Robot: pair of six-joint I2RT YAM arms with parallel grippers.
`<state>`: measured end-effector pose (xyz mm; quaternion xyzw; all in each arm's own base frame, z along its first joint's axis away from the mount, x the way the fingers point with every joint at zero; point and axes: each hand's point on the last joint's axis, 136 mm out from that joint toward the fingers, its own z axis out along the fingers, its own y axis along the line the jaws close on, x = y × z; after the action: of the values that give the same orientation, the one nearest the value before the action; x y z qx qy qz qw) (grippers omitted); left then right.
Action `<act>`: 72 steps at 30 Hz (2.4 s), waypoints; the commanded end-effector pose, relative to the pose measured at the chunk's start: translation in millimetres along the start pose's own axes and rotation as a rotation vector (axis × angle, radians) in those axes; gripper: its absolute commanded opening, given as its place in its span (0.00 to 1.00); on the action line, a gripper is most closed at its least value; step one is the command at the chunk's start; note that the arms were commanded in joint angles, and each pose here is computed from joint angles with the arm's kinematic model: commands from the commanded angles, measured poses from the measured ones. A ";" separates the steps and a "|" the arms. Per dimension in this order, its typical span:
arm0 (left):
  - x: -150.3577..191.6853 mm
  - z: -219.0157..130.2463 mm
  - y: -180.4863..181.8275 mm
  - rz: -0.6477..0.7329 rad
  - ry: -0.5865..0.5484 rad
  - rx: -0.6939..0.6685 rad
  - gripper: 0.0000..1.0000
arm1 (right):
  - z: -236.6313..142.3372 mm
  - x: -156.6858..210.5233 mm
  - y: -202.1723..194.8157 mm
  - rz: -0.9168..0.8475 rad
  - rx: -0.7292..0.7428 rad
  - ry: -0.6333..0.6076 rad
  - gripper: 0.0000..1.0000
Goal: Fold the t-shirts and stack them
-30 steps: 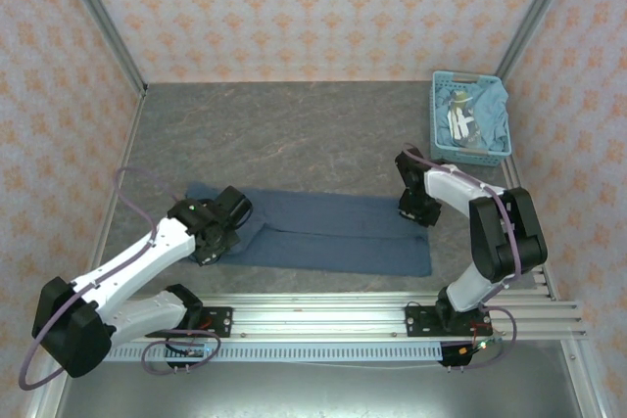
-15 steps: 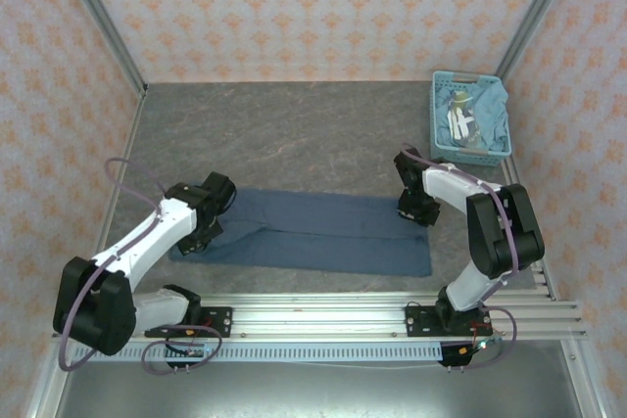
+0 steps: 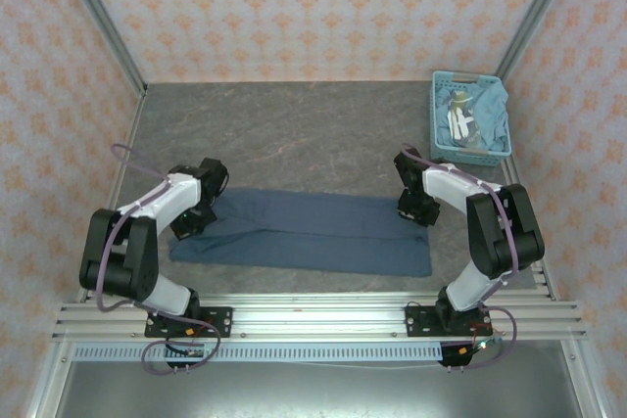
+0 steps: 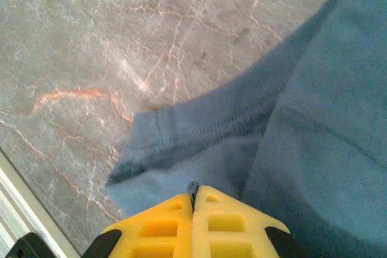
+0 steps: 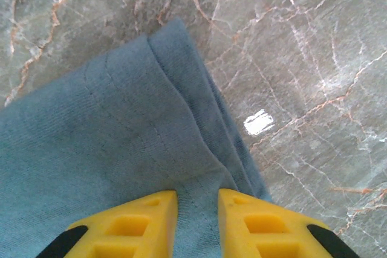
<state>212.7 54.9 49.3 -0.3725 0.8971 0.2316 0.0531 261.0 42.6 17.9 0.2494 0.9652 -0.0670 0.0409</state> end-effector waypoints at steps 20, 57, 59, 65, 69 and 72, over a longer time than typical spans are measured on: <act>46.8 -55.6 -38.1 -0.255 0.168 0.408 0.30 | -37.5 2.6 40.6 -0.187 -0.260 -0.023 0.24; -127.6 -128.2 -482.2 -0.233 0.134 1.055 0.28 | -8.3 144.1 108.1 0.223 -0.363 0.306 0.23; -135.3 -144.4 -488.8 -0.270 0.131 1.121 0.32 | -11.5 145.2 118.8 0.242 -0.375 0.311 0.24; -166.5 -240.9 -447.2 -0.213 0.000 1.243 0.49 | -55.0 119.3 113.0 0.245 -0.403 0.184 0.42; -160.9 -295.4 -384.0 -0.107 -0.076 1.200 0.55 | -94.4 95.8 89.3 0.188 -0.416 0.082 0.50; -129.2 -300.7 -343.0 -0.035 -0.056 1.157 0.55 | -112.0 79.5 62.4 0.175 -0.453 0.012 0.52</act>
<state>612.7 -213.2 121.3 -0.3471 0.8660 -0.2748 0.2324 225.8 190.6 97.5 0.3318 0.9202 0.1991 0.0592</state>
